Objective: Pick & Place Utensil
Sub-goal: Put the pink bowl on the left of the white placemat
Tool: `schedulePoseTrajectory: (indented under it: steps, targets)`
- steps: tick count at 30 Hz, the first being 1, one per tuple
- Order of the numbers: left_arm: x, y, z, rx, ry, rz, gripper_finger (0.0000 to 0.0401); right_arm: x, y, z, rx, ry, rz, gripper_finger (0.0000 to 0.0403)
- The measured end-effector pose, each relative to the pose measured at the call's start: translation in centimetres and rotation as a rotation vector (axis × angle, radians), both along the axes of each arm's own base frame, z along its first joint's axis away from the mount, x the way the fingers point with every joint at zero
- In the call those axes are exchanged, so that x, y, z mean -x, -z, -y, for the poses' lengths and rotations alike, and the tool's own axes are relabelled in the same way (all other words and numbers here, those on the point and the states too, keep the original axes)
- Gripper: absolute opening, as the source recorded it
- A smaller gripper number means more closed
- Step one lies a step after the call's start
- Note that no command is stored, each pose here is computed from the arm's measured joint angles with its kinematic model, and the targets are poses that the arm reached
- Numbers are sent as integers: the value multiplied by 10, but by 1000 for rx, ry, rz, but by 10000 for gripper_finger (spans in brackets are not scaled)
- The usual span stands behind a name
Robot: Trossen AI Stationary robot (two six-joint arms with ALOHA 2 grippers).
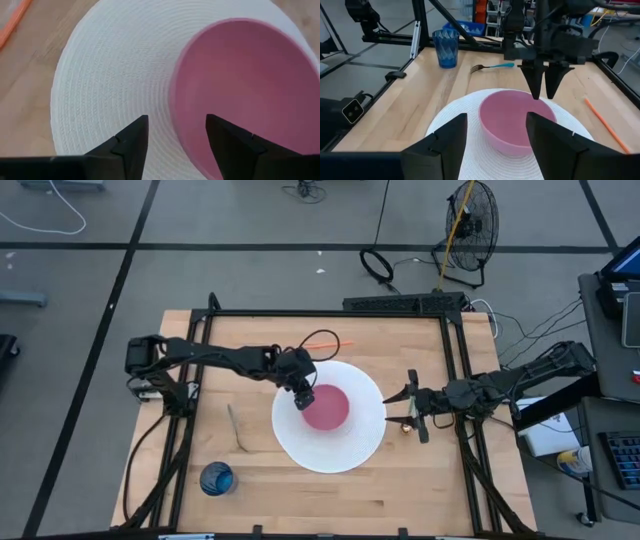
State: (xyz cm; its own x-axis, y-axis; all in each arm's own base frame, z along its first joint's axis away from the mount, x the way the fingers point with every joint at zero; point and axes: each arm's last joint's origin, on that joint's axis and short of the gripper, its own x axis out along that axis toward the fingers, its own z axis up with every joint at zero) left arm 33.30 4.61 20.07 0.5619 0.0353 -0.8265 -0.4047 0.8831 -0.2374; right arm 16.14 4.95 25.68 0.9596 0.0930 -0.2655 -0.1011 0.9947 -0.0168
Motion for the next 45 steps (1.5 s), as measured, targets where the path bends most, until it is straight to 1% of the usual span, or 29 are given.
schedulePoseTrajectory:
  steps: [5,11,14,17,20,22,27,30,35,39,43,45]
  targets:
    - [-2,10,1,33,15,-41,178,0,0,0,-15,4,-2,201]
    - [0,13,1,39,18,-65,145,0,0,0,-22,7,-2,197]
    - [1,13,1,43,29,-78,113,0,0,0,-22,7,-2,198]
    - [1,14,2,56,42,-81,71,0,0,0,-22,8,-2,198]
    - [1,14,2,48,60,-81,27,0,0,0,-22,8,-2,199]
    - [1,14,2,43,70,-82,11,0,0,0,-22,8,-2,199]
    - [1,14,2,24,86,-81,20,0,0,0,-22,9,-3,199]
    - [1,14,2,8,93,-83,9,0,0,0,-22,9,-3,198]
    - [1,13,2,-1,106,-81,8,0,0,0,-22,9,-3,199]
    - [4,5,2,-5,111,-64,7,0,0,0,-22,9,-3,199]
    - [11,-13,3,-13,111,-76,6,0,0,0,-21,9,-4,199]
    - [16,-21,3,-9,105,-120,6,0,0,0,-20,10,-5,199]
